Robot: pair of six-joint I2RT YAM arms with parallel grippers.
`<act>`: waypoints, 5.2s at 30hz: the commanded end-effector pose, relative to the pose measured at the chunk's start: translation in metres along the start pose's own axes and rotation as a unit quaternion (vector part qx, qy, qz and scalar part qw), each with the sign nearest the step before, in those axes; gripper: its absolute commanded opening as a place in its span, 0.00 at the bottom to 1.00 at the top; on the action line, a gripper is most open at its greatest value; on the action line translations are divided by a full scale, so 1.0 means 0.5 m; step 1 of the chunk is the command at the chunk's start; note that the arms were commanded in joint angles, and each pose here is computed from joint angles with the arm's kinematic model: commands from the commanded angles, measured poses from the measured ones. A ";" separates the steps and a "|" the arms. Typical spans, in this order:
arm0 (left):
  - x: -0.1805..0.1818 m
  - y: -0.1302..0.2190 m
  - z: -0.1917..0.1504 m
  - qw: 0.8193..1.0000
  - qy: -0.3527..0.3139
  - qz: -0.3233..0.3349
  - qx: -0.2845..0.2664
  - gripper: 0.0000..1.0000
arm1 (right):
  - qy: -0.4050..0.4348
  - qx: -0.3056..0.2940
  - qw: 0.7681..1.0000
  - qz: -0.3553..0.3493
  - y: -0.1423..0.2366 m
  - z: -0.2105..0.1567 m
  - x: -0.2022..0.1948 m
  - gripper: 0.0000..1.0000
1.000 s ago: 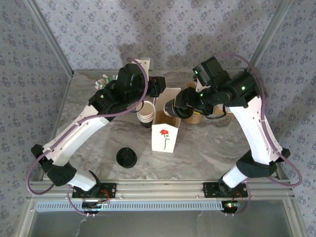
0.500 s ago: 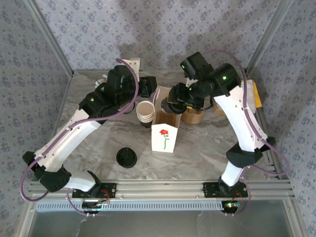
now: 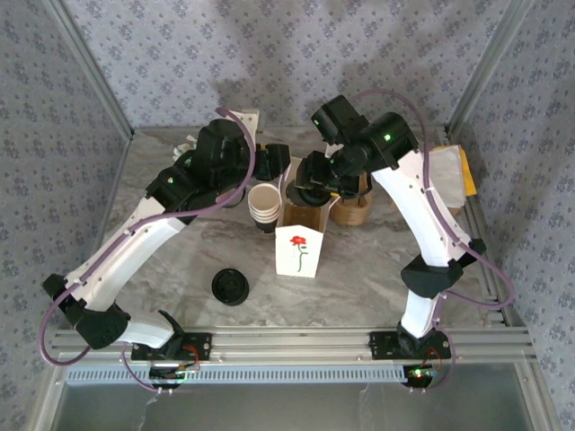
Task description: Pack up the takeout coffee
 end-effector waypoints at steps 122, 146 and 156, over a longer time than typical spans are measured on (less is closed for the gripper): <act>-0.001 -0.016 -0.090 0.908 0.416 -0.029 -0.038 0.00 | 0.027 0.111 0.983 -0.143 -0.062 -0.074 -0.056 0.54; 0.065 0.051 -0.123 0.904 0.427 -0.016 -0.029 0.00 | -0.019 0.145 0.975 -0.168 -0.133 -0.105 -0.083 0.55; 0.055 0.044 -0.147 0.901 0.434 -0.025 0.010 0.00 | -0.011 0.161 0.972 -0.172 -0.128 -0.071 -0.097 0.55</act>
Point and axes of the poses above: each hand's point on the last joint's axis, 136 mm out from that joint toward the fingers, its own y axis back along the fingers, its own x axis along the line the jaws close on, z = x × y, the point moved 8 cm from there along y, back along the fingers
